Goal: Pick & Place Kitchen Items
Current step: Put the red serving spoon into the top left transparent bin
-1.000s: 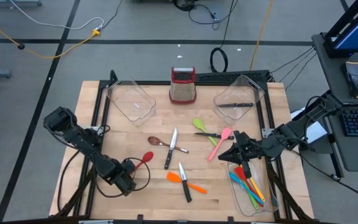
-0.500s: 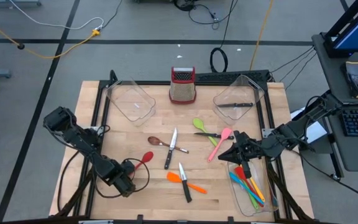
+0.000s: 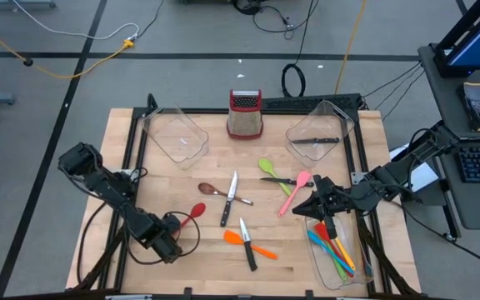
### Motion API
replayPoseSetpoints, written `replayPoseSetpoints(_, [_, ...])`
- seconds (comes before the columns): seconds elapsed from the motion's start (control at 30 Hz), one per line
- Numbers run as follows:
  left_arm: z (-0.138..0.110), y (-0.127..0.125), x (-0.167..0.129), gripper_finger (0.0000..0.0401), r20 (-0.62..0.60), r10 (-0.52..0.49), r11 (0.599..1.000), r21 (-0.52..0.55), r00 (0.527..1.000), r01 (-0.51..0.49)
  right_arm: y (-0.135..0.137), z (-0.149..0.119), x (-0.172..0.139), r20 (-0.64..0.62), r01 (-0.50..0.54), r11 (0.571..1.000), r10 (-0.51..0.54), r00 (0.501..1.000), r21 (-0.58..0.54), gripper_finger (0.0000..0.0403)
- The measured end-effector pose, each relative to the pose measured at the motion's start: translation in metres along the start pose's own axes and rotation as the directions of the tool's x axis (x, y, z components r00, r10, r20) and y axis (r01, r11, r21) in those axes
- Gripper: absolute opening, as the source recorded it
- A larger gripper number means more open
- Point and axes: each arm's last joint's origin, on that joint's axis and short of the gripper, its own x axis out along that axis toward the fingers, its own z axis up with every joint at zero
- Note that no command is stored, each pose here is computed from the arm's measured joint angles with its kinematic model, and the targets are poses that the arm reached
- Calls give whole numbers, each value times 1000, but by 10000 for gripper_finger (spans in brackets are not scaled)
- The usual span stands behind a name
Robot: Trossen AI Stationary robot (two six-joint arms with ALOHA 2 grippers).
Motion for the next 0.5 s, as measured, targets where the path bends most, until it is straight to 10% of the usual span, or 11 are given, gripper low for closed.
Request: replayPoseSetpoints(0.5, [2, 4, -1, 216, 43, 51, 999, -18, 998, -50, 0, 0, 0, 0, 0, 1000, 0, 1000, 2, 0])
